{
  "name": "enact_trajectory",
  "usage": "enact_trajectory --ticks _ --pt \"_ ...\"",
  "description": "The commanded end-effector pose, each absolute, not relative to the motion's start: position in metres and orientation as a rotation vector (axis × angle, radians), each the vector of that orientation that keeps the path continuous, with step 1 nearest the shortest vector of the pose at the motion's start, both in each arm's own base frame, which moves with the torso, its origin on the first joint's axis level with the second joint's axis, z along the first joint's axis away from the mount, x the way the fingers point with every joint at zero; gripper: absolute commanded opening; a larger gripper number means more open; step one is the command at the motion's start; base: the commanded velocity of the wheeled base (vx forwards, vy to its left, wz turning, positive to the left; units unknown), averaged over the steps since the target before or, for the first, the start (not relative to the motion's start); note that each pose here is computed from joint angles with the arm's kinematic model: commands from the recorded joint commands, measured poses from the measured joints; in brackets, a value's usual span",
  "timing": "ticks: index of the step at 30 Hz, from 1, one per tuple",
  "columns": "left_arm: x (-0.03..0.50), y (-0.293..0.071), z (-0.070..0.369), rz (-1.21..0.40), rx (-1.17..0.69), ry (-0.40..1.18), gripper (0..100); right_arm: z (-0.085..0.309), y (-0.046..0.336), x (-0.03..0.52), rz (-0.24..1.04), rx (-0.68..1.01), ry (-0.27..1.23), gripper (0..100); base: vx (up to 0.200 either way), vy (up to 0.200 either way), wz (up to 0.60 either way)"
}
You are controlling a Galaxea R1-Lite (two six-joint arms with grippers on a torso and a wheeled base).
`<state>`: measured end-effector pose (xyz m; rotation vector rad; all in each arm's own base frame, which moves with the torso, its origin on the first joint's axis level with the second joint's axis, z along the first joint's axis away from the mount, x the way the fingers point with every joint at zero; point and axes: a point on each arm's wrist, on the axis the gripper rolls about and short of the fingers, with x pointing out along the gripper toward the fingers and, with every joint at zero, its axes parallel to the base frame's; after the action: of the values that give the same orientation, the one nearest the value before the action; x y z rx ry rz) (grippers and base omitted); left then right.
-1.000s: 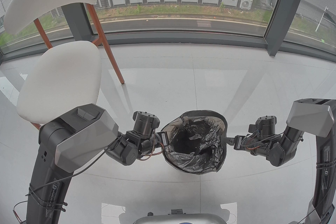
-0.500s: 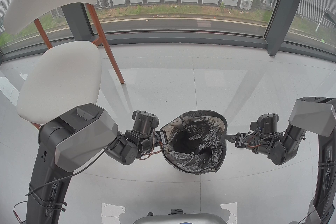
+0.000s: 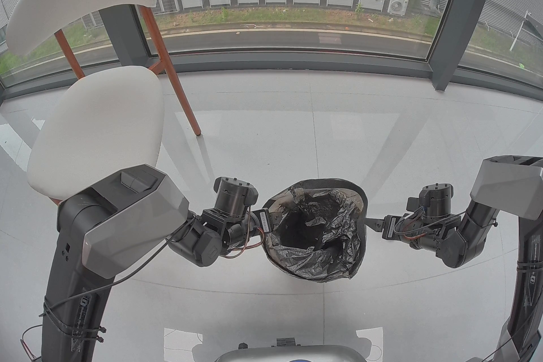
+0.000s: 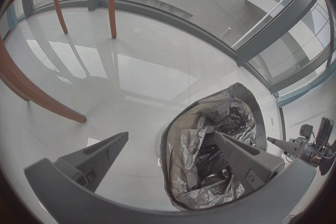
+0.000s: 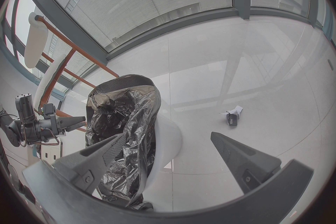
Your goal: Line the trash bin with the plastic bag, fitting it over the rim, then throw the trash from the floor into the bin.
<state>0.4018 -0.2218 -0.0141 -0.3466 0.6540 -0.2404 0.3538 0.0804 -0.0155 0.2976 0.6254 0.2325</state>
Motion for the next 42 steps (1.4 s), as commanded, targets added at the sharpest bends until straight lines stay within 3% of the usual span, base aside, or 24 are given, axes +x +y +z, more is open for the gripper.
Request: enact_trajectory --ticks 1,9,17,25,42 --pt "0.394 -0.217 0.010 -0.249 -0.358 0.630 100 -0.005 0.081 0.354 0.242 0.300 0.596 100 0.000 0.000 0.00" --pt "0.411 -0.224 0.035 -0.275 -0.412 0.536 100 0.002 0.083 0.354 0.255 0.299 0.578 100 0.000 0.000 0.00" --pt "0.412 -0.250 0.063 -0.388 -0.666 0.544 100 0.003 0.080 0.349 0.250 0.302 0.587 100 0.000 0.000 0.00" --pt "0.421 -0.259 0.085 -0.504 -0.703 0.513 100 0.003 0.083 0.349 0.251 0.301 0.587 100 0.000 0.000 0.00" --pt "0.416 -0.282 0.072 -0.508 -0.731 0.661 100 0.001 0.083 0.351 0.249 0.298 0.589 100 0.000 0.000 0.00"
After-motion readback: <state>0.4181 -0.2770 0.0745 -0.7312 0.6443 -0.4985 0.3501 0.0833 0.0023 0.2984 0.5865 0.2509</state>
